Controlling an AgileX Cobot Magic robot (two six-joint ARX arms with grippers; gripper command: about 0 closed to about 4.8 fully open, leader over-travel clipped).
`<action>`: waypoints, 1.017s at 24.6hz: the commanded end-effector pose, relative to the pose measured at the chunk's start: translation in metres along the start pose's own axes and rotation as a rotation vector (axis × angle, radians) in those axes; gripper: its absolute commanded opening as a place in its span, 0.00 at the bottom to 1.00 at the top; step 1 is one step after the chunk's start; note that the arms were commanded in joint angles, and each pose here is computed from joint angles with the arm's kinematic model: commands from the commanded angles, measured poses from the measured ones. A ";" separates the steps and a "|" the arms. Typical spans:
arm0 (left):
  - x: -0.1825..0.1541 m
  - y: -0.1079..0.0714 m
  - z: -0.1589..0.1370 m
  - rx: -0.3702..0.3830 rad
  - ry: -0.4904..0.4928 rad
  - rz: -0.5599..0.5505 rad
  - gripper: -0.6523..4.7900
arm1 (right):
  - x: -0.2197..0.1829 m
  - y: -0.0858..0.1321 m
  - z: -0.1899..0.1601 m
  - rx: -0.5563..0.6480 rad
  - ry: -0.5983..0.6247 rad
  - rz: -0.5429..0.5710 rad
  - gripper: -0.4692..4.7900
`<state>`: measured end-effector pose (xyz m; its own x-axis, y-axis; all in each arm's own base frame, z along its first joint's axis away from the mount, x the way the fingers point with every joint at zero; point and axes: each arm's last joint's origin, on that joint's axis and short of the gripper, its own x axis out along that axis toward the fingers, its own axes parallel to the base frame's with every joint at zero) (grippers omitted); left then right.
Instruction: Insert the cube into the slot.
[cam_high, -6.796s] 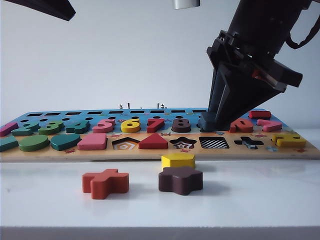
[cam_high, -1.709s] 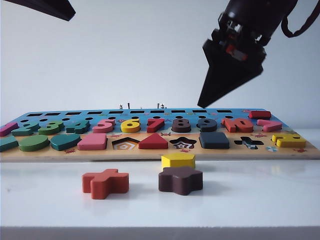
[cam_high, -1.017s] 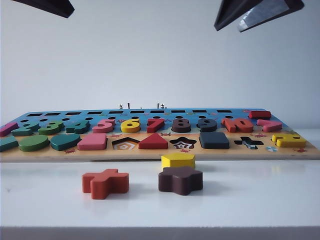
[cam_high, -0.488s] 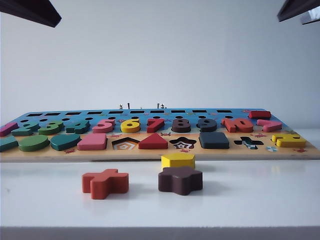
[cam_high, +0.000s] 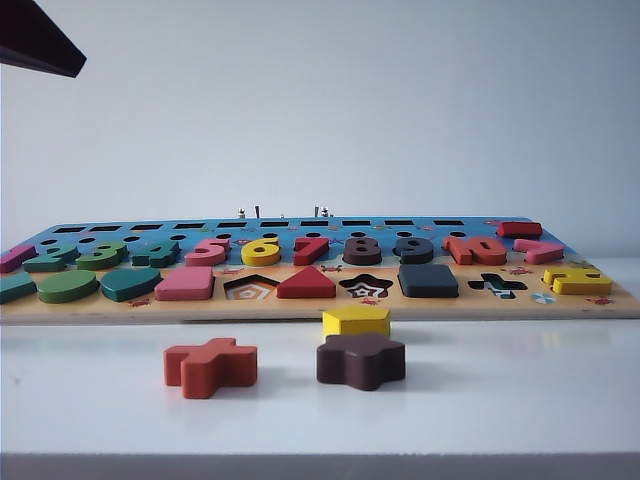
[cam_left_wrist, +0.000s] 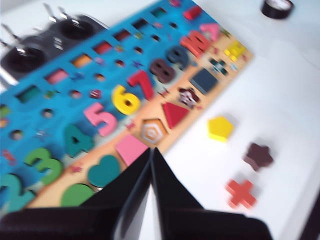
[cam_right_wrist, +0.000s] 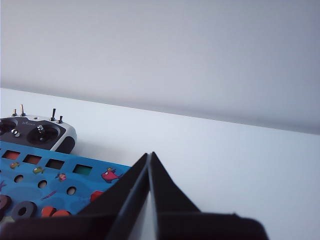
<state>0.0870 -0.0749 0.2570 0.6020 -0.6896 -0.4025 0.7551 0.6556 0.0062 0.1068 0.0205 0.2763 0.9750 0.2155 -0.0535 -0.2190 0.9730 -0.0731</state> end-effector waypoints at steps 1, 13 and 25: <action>-0.007 0.006 -0.002 0.004 -0.128 0.096 0.16 | -0.005 -0.001 -0.007 0.001 -0.025 -0.008 0.08; -0.005 0.019 -0.047 0.011 -0.146 0.352 0.16 | -0.011 -0.007 -0.040 0.199 -0.029 -0.143 0.08; 0.007 0.028 -0.095 -0.015 -0.250 0.614 0.16 | -0.005 -0.008 -0.089 0.191 0.045 -0.166 0.08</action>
<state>0.0865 -0.0324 0.1664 0.9598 -0.2499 -0.1281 0.2680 0.9513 0.1523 0.1000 0.0047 0.1892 0.9916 0.0542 -0.1170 -0.0417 0.9934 0.1073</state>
